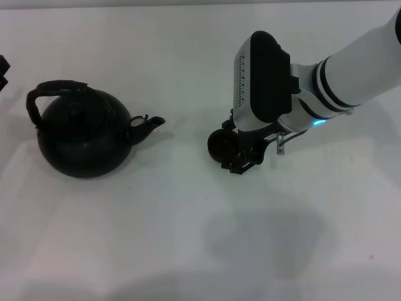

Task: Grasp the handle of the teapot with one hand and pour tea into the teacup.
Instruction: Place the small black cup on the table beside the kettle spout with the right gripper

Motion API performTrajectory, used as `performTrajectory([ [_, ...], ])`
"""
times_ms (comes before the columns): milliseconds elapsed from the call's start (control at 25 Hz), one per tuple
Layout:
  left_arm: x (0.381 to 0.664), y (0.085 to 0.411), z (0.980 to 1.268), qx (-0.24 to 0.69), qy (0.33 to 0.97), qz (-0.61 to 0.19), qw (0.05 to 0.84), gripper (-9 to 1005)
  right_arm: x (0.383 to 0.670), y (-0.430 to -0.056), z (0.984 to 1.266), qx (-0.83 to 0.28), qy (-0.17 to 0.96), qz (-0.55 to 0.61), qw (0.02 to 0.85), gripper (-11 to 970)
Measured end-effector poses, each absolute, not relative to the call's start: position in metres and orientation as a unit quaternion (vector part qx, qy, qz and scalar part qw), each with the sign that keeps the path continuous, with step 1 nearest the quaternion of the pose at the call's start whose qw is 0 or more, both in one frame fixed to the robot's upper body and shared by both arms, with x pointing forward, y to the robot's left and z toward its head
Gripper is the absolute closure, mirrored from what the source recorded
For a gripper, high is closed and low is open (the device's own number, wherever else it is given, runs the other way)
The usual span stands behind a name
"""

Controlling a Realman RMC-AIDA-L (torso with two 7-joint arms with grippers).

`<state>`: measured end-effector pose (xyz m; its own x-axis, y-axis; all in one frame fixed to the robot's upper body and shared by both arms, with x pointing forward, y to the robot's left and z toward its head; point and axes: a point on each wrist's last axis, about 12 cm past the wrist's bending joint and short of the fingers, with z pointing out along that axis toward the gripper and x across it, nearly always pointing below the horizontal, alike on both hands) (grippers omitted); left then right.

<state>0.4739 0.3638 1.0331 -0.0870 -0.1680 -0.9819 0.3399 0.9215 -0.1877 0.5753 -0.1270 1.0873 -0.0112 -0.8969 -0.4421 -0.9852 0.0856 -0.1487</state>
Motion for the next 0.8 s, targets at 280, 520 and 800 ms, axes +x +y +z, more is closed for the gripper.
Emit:
performTrajectory([
  [280, 0.474, 0.364, 1.033, 0.060, 0.713, -0.189, 0.673, 303, 0.577, -0.127, 1.090, -0.659, 0.712, 0.108, 0.217, 110],
  [520, 0.471, 0.365, 1.033, 0.059, 0.713, -0.188, 0.673, 302, 0.578, -0.131, 1.092, -0.659, 0.712, 0.108, 0.219, 111],
  [800, 0.468, 0.367, 1.032, 0.058, 0.715, -0.185, 0.672, 303, 0.581, -0.152, 1.089, -0.646, 0.731, 0.091, 0.201, 109],
])
